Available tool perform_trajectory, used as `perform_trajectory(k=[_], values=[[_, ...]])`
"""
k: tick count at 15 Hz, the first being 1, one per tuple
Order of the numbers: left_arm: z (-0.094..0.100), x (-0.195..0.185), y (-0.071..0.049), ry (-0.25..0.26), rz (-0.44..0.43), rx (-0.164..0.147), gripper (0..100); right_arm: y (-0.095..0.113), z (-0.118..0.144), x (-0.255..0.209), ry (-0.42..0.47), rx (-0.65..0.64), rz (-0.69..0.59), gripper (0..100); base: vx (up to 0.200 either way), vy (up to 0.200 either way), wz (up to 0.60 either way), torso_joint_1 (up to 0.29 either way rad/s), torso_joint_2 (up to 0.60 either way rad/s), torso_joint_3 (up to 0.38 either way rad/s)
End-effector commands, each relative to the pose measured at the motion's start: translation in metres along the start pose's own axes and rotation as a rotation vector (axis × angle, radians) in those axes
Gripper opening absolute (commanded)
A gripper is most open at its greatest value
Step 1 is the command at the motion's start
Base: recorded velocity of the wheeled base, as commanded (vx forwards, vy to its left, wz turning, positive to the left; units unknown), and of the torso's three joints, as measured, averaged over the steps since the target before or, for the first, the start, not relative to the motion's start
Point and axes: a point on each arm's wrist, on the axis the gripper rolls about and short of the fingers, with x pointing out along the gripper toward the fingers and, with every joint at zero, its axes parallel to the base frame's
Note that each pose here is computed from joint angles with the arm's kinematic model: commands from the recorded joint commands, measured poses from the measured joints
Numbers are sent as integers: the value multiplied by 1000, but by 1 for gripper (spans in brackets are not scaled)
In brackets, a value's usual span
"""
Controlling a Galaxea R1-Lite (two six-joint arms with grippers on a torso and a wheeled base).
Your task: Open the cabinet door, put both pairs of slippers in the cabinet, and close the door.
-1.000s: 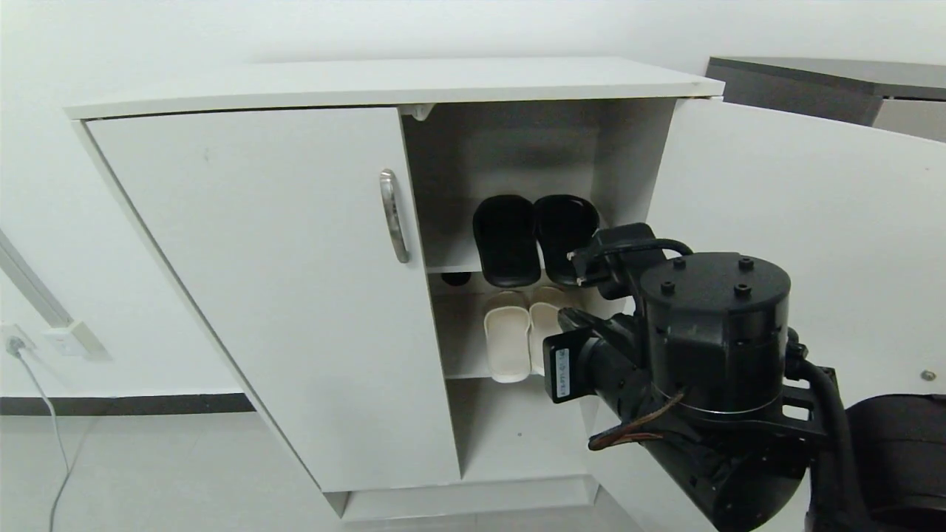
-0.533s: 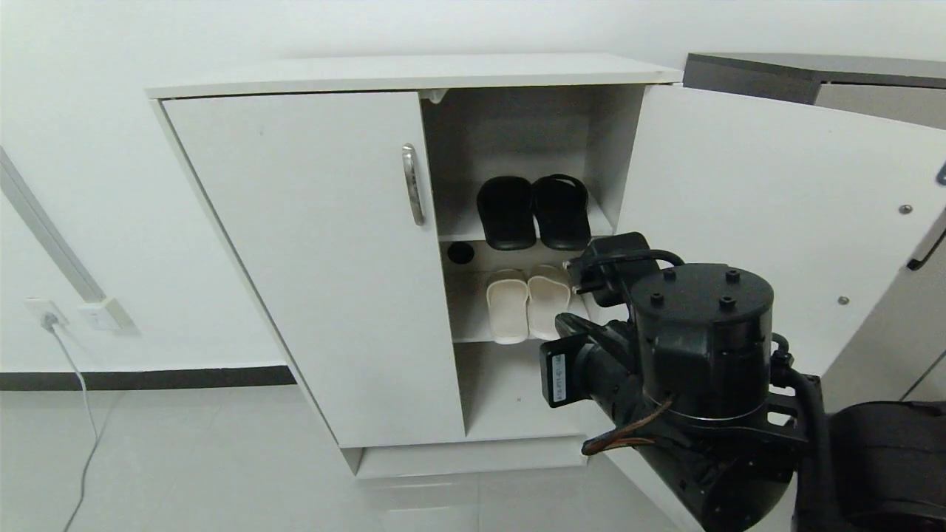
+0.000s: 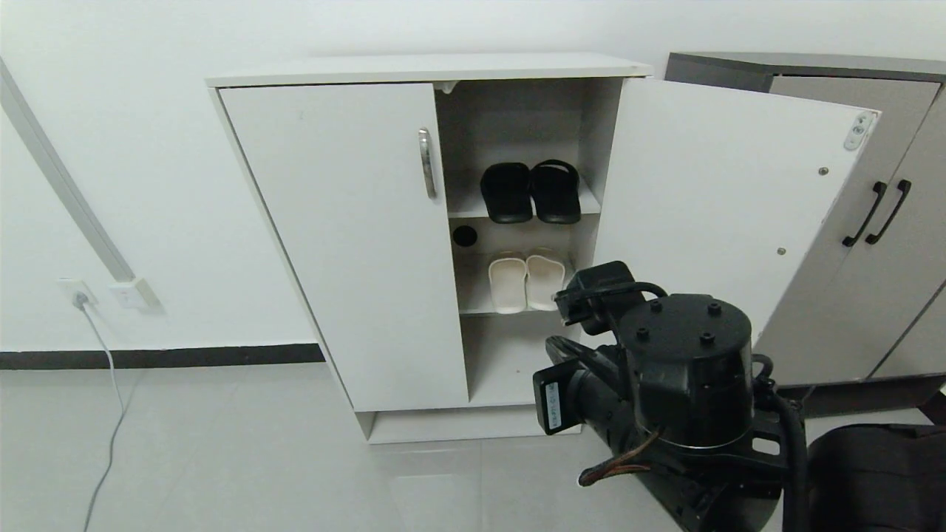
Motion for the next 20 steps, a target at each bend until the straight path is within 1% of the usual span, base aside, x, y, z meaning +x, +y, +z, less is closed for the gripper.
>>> perform_trajectory(k=[1, 18, 20], values=[[0, 0, 0, 0, 0, -2, 0, -2, -4, 2, 13, -8, -10, 0, 0, 0, 0, 0, 0, 0], [0, 0, 0, 0, 0, -2, 0, -2, -15, 8, 45, -41, -19, 0, 0, 0, 0, 0, 0, 0], [0, 0, 0, 0, 0, -2, 0, -2, -15, 8, 45, -40, -19, 0, 0, 0, 0, 5, -193, -219]])
